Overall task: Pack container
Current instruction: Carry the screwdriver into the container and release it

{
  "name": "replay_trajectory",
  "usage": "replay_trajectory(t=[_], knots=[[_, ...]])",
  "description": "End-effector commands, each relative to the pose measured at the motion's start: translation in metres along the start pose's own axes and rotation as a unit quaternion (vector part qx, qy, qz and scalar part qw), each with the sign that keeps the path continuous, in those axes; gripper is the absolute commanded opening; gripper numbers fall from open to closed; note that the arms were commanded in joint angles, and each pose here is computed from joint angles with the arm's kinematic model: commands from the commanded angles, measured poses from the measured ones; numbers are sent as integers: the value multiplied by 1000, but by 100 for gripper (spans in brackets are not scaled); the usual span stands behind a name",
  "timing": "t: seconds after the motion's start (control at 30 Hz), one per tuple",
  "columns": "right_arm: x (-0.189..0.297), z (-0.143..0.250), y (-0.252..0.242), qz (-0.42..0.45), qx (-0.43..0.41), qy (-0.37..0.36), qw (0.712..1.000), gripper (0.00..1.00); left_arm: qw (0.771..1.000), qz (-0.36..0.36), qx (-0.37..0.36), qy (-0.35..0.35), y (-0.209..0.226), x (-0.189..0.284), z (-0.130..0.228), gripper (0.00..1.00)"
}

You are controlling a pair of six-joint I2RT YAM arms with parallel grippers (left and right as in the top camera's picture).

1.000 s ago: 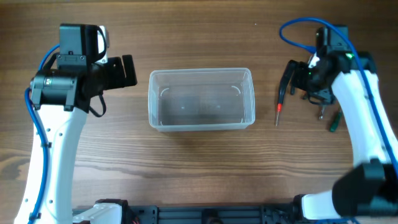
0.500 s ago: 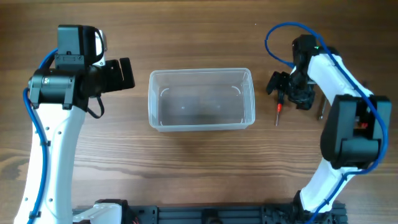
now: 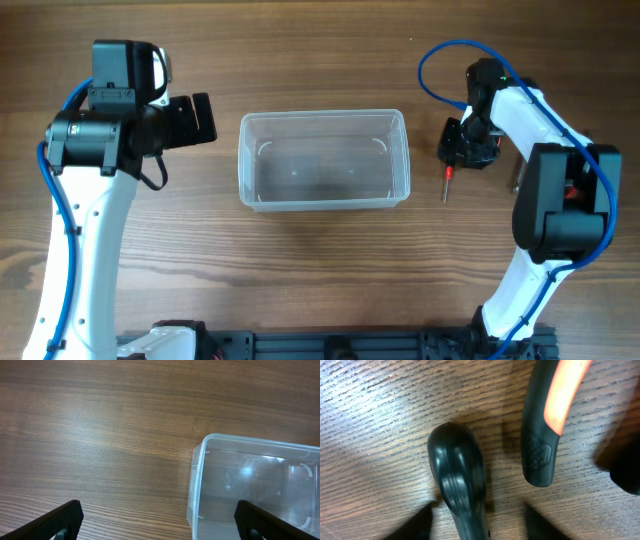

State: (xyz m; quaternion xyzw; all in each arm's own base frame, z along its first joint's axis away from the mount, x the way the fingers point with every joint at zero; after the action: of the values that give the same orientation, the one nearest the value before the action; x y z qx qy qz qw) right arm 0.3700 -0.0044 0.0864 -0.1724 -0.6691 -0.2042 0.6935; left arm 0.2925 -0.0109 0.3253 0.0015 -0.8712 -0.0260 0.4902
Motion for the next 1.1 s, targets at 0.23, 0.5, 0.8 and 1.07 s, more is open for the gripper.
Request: replay_trajectory(t=[0.23, 0.5, 0.8, 1.07], knots=[[-10, 1, 1, -3, 16, 21, 1000, 4, 1000, 4, 9, 3, 1, 0, 0, 100], [22, -3, 6, -16, 33, 0, 999, 4, 1000, 3, 9, 3, 1, 0, 0, 100], [210, 50, 67, -97, 296, -222, 924, 4, 989, -20, 145, -1, 61, 1, 5, 100], [178, 162, 151, -100, 699, -153, 692, 4, 983, -3, 183, -6, 81, 3, 9, 100]])
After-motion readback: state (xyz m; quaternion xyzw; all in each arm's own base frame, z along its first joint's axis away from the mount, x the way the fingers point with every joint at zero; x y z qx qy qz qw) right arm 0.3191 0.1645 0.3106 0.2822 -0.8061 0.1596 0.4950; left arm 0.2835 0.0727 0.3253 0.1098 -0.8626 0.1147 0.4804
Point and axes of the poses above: each gripper's point midway between its finger pads, its own x axis back along the fingers, its own y axis along the line the jaws close on, z = x × y, the point moved 9 cm from there along x, back along the fingers, and after that the axes turned 11 degrees about -x, right-handed, at the moved point
